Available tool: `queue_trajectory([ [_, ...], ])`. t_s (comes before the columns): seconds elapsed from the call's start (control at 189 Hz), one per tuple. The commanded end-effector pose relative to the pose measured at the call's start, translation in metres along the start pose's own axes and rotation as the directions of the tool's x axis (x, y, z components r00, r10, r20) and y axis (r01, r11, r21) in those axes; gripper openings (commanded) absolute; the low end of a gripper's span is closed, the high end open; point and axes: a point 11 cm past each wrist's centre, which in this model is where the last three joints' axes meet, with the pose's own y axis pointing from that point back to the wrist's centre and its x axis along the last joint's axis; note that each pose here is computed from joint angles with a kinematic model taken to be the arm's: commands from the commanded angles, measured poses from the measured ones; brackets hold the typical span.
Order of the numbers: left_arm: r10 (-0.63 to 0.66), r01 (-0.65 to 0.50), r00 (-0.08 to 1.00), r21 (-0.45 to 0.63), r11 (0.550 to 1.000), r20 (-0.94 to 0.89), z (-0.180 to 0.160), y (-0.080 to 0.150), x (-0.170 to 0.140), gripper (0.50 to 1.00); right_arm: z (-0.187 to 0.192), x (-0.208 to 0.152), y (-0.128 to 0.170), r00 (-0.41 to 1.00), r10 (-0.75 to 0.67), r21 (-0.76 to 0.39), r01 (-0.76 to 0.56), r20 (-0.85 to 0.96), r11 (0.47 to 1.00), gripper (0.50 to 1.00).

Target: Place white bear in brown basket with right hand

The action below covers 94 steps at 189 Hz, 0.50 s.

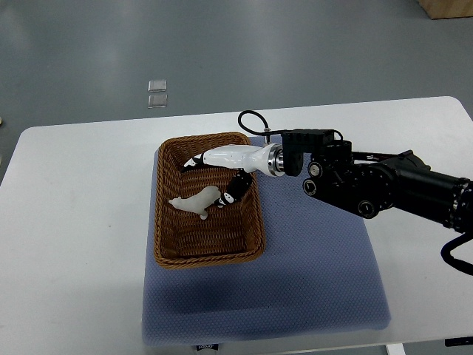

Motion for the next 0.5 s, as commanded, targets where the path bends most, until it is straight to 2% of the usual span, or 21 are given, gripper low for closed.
queue_trajectory([
  [0.0, -0.002, 0.002, 1.000, 0.000, 1.000, 0.000, 0.000, 0.000, 0.000, 1.000, 0.001, 0.003, 0.002, 1.000, 0.014, 0.010, -0.015, 0.027, 1.000, 0.899],
  [0.244, 0.000, 0.000, 1.000, 0.000, 1.000, 0.000, 0.000, 0.000, 0.000, 1.000, 0.008, 0.043, 0.023, 0.956, 0.105, 0.045, -0.122, 0.276, 0.992, 0.899],
  [0.355, 0.000, 0.000, 1.000, 0.000, 1.000, 0.000, 0.000, 0.000, 0.000, 1.000, 0.016, 0.068, 0.042, 0.873, 0.146, 0.070, -0.200, 0.464, 0.977, 0.909],
  [0.493, 0.000, 0.000, 1.000, 0.000, 1.000, 0.000, 0.000, 0.000, 0.000, 1.000, 0.045, 0.071, 0.071, 0.753, 0.176, 0.043, -0.262, 0.635, 0.964, 0.913],
])
